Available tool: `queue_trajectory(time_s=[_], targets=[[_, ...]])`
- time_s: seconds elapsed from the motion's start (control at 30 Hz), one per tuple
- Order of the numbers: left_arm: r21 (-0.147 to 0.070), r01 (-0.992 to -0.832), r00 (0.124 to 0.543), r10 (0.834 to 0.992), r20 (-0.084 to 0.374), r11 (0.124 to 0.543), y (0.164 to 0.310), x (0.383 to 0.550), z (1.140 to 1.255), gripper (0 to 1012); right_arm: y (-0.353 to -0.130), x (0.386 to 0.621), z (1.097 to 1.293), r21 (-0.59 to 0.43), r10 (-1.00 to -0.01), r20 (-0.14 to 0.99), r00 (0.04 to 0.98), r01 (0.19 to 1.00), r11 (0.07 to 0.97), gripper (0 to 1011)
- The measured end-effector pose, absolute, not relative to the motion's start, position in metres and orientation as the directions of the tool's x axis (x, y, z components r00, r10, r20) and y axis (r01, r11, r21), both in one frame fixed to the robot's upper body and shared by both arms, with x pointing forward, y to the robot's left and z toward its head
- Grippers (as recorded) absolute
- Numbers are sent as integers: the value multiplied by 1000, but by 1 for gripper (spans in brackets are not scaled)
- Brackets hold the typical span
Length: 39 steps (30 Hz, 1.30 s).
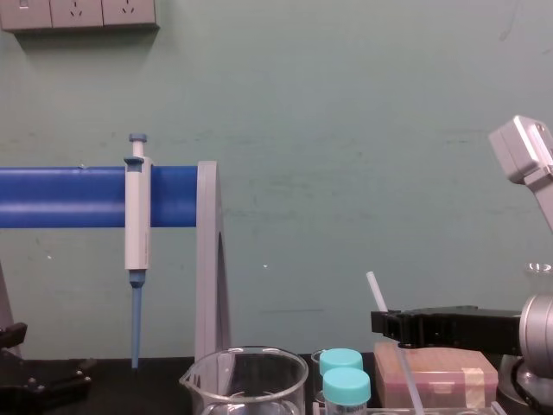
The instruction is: Pick up the stirring rod with one hand, then place it down.
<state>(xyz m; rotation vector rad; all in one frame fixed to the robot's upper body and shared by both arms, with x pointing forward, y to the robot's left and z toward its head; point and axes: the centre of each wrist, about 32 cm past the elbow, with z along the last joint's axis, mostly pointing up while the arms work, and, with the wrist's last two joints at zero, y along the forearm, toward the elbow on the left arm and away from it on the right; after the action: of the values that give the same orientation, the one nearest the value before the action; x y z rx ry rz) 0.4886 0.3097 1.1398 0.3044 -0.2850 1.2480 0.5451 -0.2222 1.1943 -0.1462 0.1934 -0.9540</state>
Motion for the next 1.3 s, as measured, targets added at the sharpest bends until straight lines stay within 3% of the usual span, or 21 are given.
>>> queue_trajectory(time_s=[0.43, 0.77, 0.97, 1.13, 1.3], targets=[[70, -955, 292, 880, 374, 287, 310, 489, 1140, 1000, -221, 535, 1189, -104, -812, -63, 581, 805, 584, 71], [70, -955, 292, 880, 374, 287, 310, 489, 1140, 1000, -225, 516, 1178, 25, -807, 58, 588, 807, 590, 71], [70, -955, 292, 880, 374, 287, 310, 489, 1140, 1000, -229, 511, 1176, 55, -815, 54, 577, 813, 579, 71], [70, -955, 292, 880, 374, 287, 310, 489, 1140, 1000, -232, 510, 1181, 109, -828, 38, 560, 821, 560, 71], [70, -955, 292, 880, 374, 287, 310, 489, 1140, 1000, -239, 513, 1201, 194, -845, 29, 535, 826, 529, 71]])
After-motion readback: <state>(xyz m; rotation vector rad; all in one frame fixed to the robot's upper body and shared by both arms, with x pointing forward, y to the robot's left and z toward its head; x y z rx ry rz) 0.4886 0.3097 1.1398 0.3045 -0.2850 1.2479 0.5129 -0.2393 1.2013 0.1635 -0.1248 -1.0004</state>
